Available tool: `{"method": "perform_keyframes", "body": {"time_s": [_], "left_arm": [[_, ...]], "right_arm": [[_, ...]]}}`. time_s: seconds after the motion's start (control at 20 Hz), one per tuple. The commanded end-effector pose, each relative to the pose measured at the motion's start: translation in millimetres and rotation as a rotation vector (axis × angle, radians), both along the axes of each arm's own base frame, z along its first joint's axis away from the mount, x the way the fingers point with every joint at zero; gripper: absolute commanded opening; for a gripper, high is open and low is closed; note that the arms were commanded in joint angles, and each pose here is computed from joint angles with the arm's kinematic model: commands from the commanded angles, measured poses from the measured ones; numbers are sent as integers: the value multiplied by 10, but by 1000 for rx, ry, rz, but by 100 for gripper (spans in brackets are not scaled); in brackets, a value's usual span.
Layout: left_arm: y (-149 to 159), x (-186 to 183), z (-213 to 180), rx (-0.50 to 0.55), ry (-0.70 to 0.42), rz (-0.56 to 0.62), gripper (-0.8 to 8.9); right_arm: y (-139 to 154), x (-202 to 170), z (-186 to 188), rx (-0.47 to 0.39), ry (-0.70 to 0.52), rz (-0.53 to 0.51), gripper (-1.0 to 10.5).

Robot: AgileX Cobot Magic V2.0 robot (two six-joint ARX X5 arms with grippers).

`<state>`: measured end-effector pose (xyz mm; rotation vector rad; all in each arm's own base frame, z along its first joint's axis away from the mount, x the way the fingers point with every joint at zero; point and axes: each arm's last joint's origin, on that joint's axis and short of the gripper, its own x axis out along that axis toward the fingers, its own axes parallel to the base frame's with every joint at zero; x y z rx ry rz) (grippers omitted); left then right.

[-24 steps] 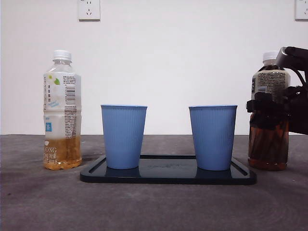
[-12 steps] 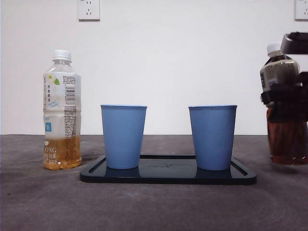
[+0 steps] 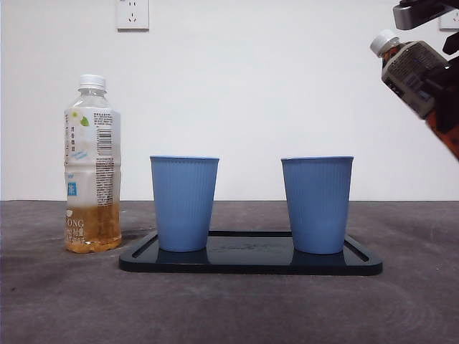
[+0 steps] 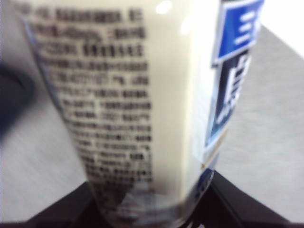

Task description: Pour the drink into the cup

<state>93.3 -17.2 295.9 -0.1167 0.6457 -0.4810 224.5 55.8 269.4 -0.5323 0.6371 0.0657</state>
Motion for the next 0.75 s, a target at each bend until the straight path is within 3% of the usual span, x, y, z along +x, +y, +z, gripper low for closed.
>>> {"method": "perform_keyframes", "body": {"time_s": [0.05,0.4,0.75], "left_arm": [[-4,3,65,4,-34,-14,406],[-35,3,74,3,-46,-47,406],[-73,-6,75,2,-48,-87,406]], "right_arm": [[52,8,238,-178,-59,57,132],[240,-47,240,-590,6,147,132],[453,-35,132,-845,76,229,132]]}}
